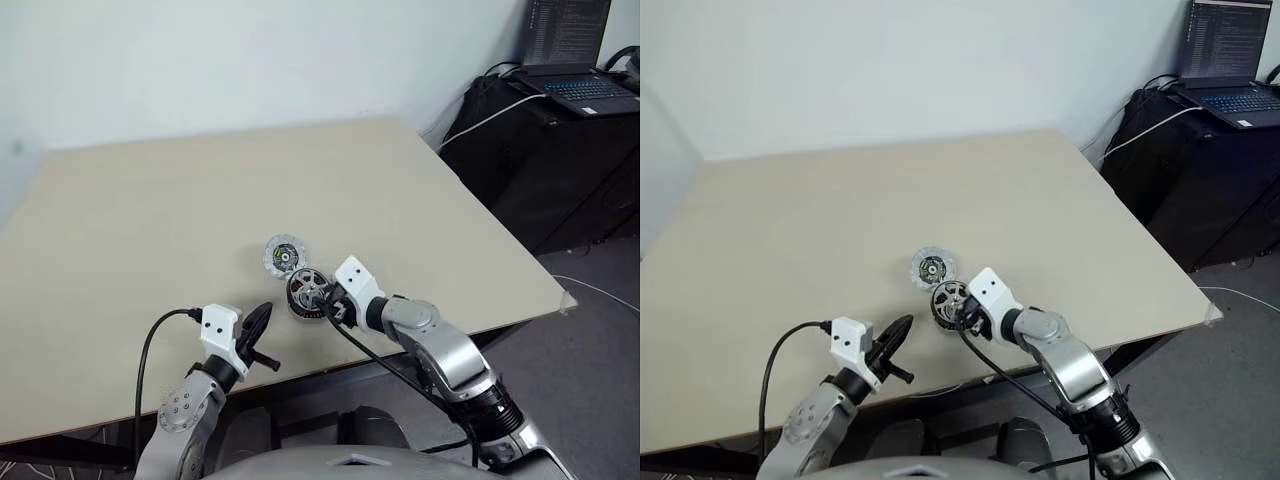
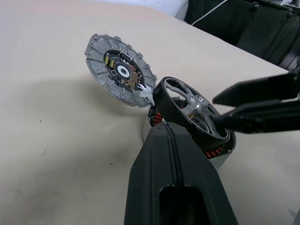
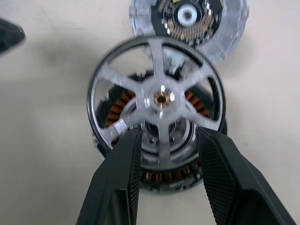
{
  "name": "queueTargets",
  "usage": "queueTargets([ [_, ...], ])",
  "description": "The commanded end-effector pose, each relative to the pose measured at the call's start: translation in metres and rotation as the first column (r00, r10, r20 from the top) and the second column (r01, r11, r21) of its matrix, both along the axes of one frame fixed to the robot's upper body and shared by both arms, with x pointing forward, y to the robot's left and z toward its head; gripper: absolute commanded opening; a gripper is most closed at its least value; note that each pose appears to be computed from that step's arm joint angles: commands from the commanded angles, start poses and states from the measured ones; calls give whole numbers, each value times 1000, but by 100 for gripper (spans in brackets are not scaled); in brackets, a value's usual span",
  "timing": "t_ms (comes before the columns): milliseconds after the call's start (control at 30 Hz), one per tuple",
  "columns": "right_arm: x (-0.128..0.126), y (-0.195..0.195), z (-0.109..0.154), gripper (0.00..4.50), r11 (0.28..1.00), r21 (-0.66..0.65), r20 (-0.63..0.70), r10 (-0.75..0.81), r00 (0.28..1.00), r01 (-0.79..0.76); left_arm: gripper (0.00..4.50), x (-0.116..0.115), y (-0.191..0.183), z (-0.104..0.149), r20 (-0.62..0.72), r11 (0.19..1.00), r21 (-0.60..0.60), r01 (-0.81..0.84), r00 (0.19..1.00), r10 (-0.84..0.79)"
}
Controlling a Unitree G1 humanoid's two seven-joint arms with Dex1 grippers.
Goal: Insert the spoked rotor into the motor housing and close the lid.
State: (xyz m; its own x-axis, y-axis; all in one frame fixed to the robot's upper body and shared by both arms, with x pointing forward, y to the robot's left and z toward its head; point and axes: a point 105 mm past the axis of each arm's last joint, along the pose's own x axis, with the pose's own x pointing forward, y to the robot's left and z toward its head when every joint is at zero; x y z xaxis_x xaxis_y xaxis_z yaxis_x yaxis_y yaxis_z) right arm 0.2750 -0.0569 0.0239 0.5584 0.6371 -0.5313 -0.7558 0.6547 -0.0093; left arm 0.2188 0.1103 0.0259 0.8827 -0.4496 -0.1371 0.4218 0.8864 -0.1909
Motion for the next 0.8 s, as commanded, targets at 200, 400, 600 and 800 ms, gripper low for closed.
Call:
queueTargets([
  [200,4,-2,-3,175,1000,-1,-3,-9,1000,9,0,4,-3,13,50,1000,-17,3,999,-2],
  [400,9,-2,5,8,1000,16,21,-14,1000,14,0,5,-3,13,48,1000,-16,3,999,-2],
  [600,11,1,15,4,1000,17,56,4,998,-5,0,5,-3,12,45,1000,-15,9,999,-8],
  [800,10,8,34,4,997,5,92,79,993,-80,0,6,-5,12,44,1000,-19,17,999,-16],
])
